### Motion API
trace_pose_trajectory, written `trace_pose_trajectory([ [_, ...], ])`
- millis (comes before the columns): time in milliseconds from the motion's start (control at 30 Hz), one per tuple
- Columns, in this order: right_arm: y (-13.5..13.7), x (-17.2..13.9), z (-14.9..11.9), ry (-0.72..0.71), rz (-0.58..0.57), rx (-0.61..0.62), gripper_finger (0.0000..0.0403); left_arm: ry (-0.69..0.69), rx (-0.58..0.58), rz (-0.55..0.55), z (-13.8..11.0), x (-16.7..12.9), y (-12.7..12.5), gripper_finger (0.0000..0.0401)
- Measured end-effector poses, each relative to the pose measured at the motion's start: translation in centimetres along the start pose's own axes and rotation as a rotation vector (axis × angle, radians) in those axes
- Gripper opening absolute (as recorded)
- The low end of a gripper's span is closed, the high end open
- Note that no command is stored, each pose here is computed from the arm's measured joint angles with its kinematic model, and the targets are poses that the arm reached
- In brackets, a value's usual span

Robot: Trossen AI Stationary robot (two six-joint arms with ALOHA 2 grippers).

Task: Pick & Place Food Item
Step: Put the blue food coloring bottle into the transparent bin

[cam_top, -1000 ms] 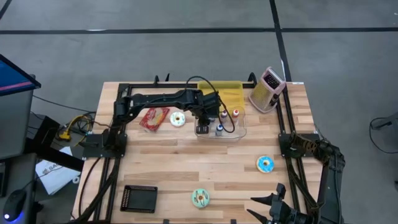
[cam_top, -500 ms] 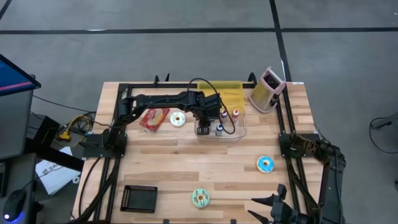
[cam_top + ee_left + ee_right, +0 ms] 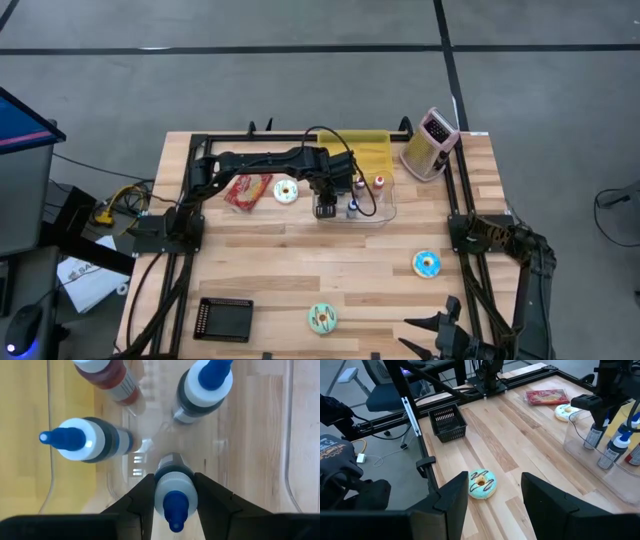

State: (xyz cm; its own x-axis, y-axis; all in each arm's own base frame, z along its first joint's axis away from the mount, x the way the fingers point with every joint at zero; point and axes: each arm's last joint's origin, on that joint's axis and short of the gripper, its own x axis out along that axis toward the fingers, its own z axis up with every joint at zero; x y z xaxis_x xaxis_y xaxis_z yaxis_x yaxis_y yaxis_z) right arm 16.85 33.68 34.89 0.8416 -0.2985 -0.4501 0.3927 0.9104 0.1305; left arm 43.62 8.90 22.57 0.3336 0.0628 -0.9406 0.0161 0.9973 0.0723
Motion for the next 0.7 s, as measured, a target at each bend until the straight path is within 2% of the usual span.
trace_pose_trajectory([
  [167, 0.1, -0.1, -0.1, 0.0, 0.006, 0.004, 0.0175, 0.002, -0.002, 0.016, 0.0, 0.0, 0.0, 0.0174],
  [233, 0.1, -0.1, -0.1, 0.0, 0.006, 0.005, 0.0175, 0.002, -0.002, 0.016, 0.0, 0.0, 0.0, 0.0185],
  [533, 0.1, -0.1, -0.1, 0.0, 0.007, 0.007, 0.0175, -0.017, 0.015, 0.017, 0.2, -0.7, -0.3, 0.0183],
  [700, 0.1, -0.3, -0.1, -0.003, 0.012, 0.007, 0.0175, -0.12, 0.024, 0.049, 0.4, -4.6, -0.4, 0.0195],
])
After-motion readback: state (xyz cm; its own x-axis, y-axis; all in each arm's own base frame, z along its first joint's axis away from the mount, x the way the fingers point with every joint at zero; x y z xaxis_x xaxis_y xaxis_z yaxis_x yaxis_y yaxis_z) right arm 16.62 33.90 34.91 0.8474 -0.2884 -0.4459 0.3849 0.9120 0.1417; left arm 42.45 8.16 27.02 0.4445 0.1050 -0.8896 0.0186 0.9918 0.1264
